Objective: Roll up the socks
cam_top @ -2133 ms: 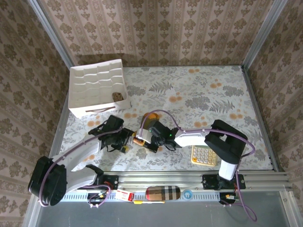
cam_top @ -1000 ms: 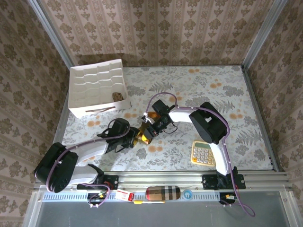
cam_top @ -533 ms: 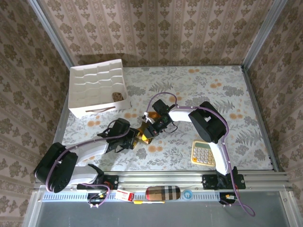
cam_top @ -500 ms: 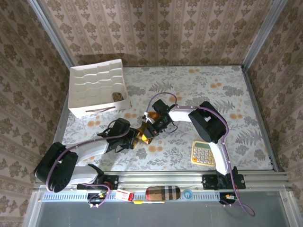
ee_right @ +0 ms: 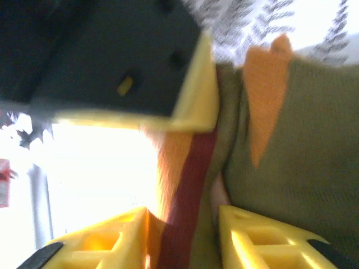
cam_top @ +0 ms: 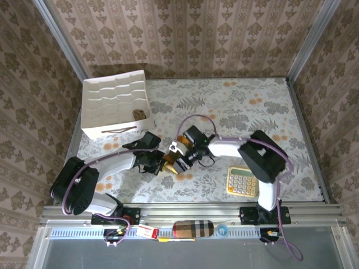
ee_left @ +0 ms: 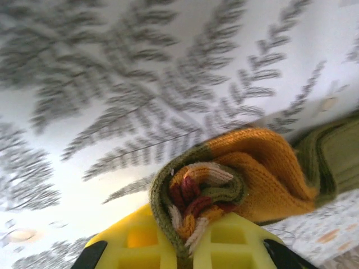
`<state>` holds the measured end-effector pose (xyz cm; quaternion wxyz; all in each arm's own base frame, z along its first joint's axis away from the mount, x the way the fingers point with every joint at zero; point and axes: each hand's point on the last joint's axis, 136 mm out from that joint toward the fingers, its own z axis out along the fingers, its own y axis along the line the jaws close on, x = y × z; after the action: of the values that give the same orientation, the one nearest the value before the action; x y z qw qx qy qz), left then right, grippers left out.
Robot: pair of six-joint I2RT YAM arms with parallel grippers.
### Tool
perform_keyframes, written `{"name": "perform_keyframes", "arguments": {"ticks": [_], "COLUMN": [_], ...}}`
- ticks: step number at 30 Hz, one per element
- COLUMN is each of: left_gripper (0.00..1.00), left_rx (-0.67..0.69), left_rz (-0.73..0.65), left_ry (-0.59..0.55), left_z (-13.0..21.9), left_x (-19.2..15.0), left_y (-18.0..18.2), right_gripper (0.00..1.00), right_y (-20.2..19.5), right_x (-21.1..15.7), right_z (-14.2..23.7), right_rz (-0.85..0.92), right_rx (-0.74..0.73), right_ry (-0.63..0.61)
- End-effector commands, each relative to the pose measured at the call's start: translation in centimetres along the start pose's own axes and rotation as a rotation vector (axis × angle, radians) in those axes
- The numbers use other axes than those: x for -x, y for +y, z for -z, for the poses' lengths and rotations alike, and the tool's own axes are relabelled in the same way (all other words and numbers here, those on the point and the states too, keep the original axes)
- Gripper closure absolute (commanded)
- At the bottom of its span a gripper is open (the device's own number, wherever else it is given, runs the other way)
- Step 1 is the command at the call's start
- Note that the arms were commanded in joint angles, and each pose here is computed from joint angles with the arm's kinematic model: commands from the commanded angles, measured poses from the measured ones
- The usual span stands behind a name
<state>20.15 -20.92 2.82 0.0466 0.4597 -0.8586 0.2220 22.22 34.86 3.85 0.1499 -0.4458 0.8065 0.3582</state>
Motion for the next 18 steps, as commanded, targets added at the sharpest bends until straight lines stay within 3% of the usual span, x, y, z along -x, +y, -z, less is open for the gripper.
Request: {"name": "perform_keyframes", "arguments": {"ticks": [1,4,11,18], "left_gripper": [1.00,1.00,1.00,1.00], "left_rx": [0.272,0.287,0.305,0.302], "left_rz": [0.064,0.057,0.044,0.036], "left_ry": [-0.060,-0.070,-0.054,-0.047], "left_z": [1.0,1.3,0.9,0.7], "left_x": [1.0,1.0,0.8,0.8], "left_y": [6.2,5.8,5.0,4.6], "right_gripper": [0.50,0.44,0.42,0.43], "right_y": [-1.8,-0.7,2.3,3.8], "right_x": [2.0,2.2,2.4,2.7], "right_z": [2.5,3.4,1.7,-0.9], "right_rz": [0.330,0.489,0.788,0.914], "right_rx": [-0.377,-0.563,-0.789,-0.769], "right_ry": [-0.181,-0.166,-0.068,0.002]}}
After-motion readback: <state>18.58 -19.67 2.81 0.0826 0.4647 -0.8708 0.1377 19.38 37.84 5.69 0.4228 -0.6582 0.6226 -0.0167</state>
